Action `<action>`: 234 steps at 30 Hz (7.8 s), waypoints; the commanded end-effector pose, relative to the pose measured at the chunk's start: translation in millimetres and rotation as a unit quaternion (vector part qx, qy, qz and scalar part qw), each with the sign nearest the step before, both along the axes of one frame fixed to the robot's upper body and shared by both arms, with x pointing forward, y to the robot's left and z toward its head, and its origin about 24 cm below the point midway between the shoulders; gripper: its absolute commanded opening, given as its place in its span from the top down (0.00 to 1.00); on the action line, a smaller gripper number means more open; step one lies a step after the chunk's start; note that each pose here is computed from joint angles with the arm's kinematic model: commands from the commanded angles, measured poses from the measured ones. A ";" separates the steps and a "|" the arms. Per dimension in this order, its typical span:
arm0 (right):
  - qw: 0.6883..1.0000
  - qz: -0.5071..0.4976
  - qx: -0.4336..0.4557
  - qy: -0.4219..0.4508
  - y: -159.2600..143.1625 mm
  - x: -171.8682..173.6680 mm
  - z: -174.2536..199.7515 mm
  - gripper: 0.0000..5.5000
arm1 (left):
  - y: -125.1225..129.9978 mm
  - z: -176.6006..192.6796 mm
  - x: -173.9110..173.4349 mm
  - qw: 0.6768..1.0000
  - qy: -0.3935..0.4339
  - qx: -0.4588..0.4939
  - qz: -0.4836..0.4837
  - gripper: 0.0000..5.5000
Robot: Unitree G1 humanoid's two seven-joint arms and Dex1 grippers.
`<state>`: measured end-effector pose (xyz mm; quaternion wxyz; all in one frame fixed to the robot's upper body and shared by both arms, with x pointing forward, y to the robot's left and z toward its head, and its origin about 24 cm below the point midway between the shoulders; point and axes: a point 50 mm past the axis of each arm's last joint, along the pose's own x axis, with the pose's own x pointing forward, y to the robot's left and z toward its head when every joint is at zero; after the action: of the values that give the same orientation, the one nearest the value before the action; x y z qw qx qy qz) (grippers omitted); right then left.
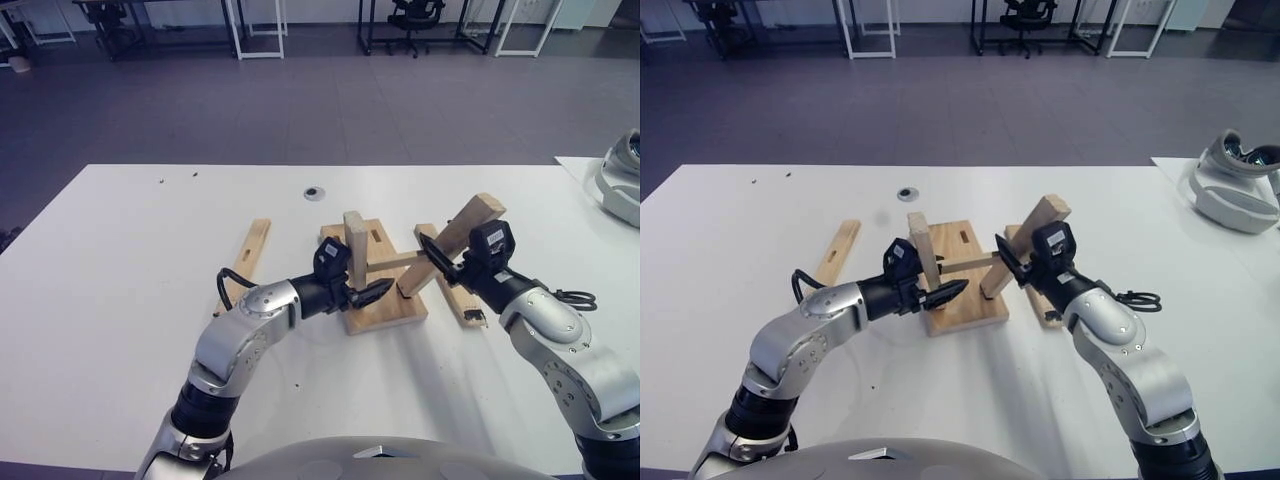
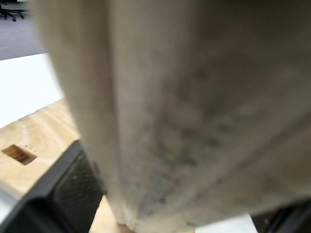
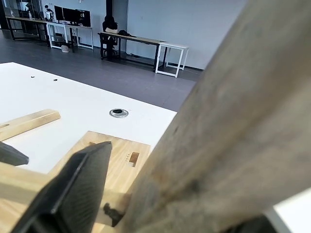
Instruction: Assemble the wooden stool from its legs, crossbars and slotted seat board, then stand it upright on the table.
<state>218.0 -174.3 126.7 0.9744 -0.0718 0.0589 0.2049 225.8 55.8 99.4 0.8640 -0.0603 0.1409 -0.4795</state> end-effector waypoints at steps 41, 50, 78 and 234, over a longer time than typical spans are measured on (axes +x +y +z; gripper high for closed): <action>0.955 0.191 -0.223 0.032 -20.0 72.0 -57.1 0.49 | 151.3 -18.9 -53.8 0.945 0.022 0.290 -0.148 0.30; 0.875 0.368 -0.252 0.189 -36.0 63.4 -111.4 0.49 | 98.8 -50.9 30.2 0.931 -0.083 0.323 -0.146 0.30; 0.910 0.330 -0.230 0.095 -35.2 95.3 -100.7 0.49 | 84.6 -38.1 116.4 0.933 -0.148 0.322 -0.069 0.30; 0.963 0.123 0.228 0.076 -6.0 16.4 -45.9 0.66 | 210.1 -51.8 21.1 0.921 0.092 0.210 0.316 0.34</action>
<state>235.4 -181.2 82.0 0.9235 0.1642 0.0738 0.3387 251.4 263.4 50.0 0.9530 0.0198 0.2710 -0.1338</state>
